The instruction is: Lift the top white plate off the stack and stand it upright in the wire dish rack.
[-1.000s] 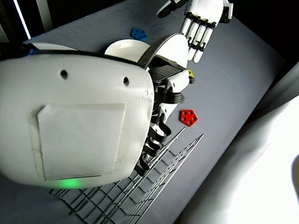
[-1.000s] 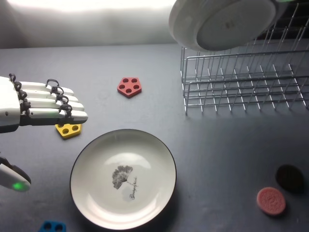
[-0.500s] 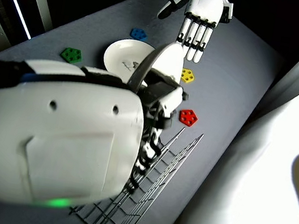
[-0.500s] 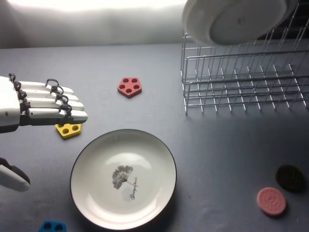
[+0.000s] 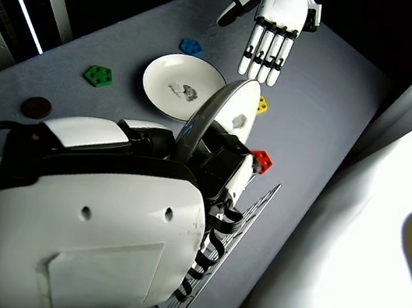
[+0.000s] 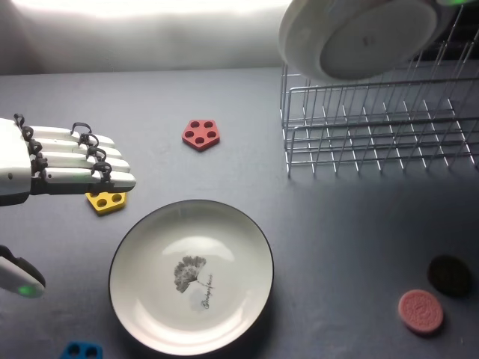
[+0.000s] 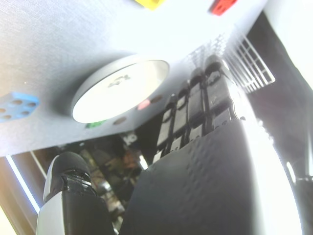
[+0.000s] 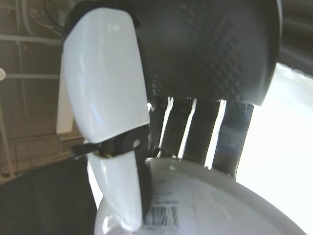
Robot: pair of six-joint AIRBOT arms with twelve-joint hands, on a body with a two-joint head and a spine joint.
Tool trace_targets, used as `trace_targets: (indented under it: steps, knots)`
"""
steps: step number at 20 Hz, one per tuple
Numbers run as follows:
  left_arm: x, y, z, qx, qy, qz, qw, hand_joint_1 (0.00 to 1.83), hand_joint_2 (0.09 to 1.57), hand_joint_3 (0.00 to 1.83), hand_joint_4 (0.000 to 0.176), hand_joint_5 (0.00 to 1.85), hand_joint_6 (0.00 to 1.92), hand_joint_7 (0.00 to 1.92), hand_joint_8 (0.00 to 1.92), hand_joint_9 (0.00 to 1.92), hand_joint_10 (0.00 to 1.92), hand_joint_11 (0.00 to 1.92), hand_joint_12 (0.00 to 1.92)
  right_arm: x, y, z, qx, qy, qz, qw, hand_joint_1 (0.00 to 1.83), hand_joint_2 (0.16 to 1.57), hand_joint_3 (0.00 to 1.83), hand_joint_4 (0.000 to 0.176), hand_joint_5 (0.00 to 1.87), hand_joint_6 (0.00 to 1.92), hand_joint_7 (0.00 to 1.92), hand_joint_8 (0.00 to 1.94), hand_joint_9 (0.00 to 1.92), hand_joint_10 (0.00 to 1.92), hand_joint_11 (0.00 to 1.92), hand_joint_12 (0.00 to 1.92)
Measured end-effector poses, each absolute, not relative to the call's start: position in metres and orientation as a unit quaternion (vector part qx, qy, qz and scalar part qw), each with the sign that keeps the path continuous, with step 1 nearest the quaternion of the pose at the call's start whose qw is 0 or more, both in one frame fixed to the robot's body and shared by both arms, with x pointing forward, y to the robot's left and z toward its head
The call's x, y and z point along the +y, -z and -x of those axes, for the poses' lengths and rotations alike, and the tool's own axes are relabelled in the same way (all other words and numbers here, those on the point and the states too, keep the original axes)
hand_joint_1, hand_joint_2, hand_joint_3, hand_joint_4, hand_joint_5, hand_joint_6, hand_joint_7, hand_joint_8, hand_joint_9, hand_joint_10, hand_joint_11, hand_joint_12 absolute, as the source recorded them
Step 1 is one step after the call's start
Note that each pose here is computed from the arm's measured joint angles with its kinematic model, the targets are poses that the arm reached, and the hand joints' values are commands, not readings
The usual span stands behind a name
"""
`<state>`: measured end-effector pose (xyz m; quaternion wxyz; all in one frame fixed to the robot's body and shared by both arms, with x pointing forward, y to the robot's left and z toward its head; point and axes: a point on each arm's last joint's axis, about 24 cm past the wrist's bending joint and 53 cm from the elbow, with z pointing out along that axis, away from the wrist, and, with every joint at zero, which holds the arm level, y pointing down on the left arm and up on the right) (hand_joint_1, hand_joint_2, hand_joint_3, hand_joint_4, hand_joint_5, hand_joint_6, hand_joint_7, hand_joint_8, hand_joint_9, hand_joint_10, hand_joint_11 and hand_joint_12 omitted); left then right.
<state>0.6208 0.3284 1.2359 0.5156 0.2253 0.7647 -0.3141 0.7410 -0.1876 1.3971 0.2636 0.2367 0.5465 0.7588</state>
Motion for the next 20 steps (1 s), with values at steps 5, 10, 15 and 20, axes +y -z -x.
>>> trace_targets:
  steps: [5,10,15,20]
  knots:
    - [0.328,-1.236,-0.621,0.765,0.314,-0.225,0.516,0.31,0.95,0.0,0.0,0.04,0.01,0.06,0.01,0.05,0.01,0.08,0.02,-0.197,-1.393,-0.747,0.541,-0.757,-0.252,0.265,1.48,1.13,0.0,0.0,0.81,1.19,0.91,0.78,0.98,0.92,0.78,1.56]
    - [0.329,-1.236,-0.621,0.764,0.313,-0.227,0.516,0.31,0.95,0.0,0.0,0.04,0.0,0.06,0.01,0.05,0.0,0.07,0.01,-0.197,-1.389,-0.756,0.529,-0.764,-0.272,0.247,1.48,1.15,0.0,0.0,0.79,1.25,0.87,0.85,0.9,1.01,0.76,1.59]
    - [0.328,-1.236,-0.621,0.764,0.313,-0.227,0.516,0.3,0.95,0.0,0.0,0.05,0.0,0.06,0.0,0.05,0.0,0.07,0.01,-0.2,-1.373,-0.767,0.52,-0.765,-0.302,0.231,1.48,1.15,0.0,0.0,0.78,1.25,0.81,0.93,0.89,1.03,0.76,1.59]
    - [0.328,-1.236,-0.62,0.764,0.314,-0.227,0.516,0.29,0.97,0.0,0.0,0.04,0.0,0.04,0.0,0.03,0.0,0.06,0.0,-0.202,-1.367,-0.775,0.509,-0.767,-0.321,0.221,1.48,1.16,0.0,0.0,0.78,1.28,0.78,0.95,0.86,1.06,0.74,1.62]
